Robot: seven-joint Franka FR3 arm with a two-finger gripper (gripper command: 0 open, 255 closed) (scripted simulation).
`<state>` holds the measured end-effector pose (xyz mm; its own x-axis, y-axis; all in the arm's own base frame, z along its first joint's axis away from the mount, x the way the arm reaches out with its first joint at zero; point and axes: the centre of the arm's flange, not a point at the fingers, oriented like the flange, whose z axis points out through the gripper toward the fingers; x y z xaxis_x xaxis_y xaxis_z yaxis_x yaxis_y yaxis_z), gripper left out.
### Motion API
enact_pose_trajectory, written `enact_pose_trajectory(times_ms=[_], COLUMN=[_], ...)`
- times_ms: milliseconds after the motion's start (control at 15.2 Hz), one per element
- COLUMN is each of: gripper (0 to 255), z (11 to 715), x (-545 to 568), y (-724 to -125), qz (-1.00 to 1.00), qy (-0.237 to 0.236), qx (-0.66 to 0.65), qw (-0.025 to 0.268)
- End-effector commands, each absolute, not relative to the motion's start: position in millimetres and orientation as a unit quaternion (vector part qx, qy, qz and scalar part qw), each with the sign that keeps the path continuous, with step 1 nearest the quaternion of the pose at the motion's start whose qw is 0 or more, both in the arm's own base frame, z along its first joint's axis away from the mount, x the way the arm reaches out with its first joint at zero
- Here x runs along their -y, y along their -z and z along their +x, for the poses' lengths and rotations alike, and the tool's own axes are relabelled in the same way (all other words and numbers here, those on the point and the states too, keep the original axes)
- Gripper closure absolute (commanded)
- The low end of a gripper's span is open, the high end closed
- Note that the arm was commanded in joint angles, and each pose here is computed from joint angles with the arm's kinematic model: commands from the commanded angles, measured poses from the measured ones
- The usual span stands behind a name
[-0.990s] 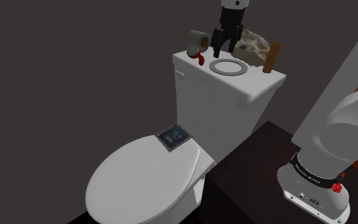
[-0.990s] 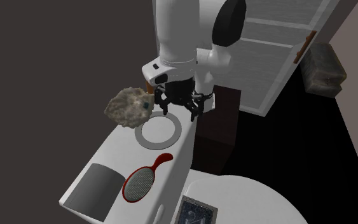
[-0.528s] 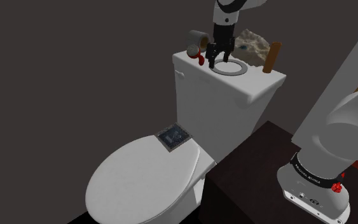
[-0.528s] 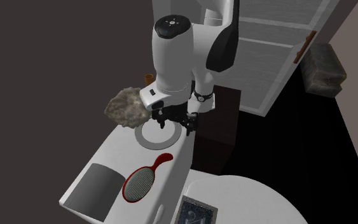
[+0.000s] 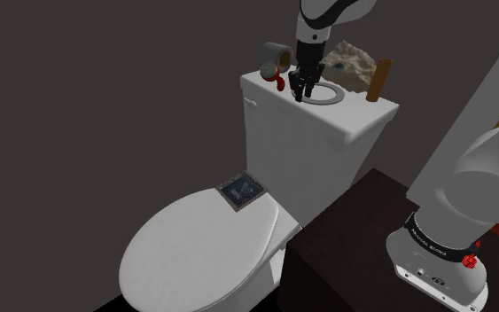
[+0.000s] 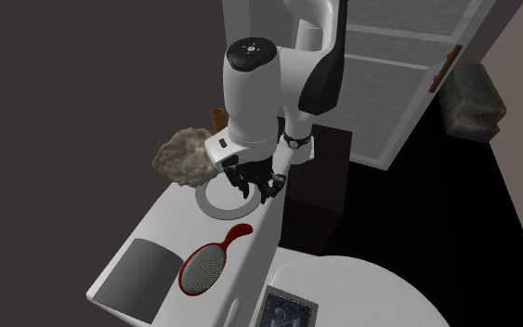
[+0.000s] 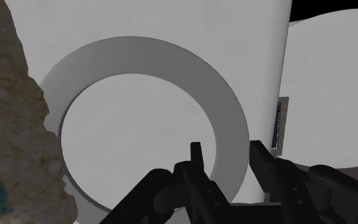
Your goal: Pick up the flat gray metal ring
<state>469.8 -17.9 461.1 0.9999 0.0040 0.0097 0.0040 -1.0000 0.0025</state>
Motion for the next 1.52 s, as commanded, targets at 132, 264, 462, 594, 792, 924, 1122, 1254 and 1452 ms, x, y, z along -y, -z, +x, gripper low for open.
enact_pose_trajectory(times_ms=[132,264,462,594,792,924,1122,1254,1452], gripper=[255,255,255,255,255,255,255,255,255], z=[468,468,469,469,469,469,469,469,469], x=[17,16,16,16,16,16,16,16,16], y=[-457,-458,-461,-472,-488,-498,-514,-524,-536], qz=[1.0,1.0,1.0,1.0,1.0,1.0,1.0,1.0,1.0], qy=[0.0,0.0,0.0,0.0,0.0,0.0,0.0,0.0,0.0], qx=[-0.003,-0.003,-0.003,-0.003,-0.003,-0.003,-0.003,-0.003,-0.003], qw=[0.0,0.0,0.0,0.0,0.0,0.0,0.0,0.0,0.0])
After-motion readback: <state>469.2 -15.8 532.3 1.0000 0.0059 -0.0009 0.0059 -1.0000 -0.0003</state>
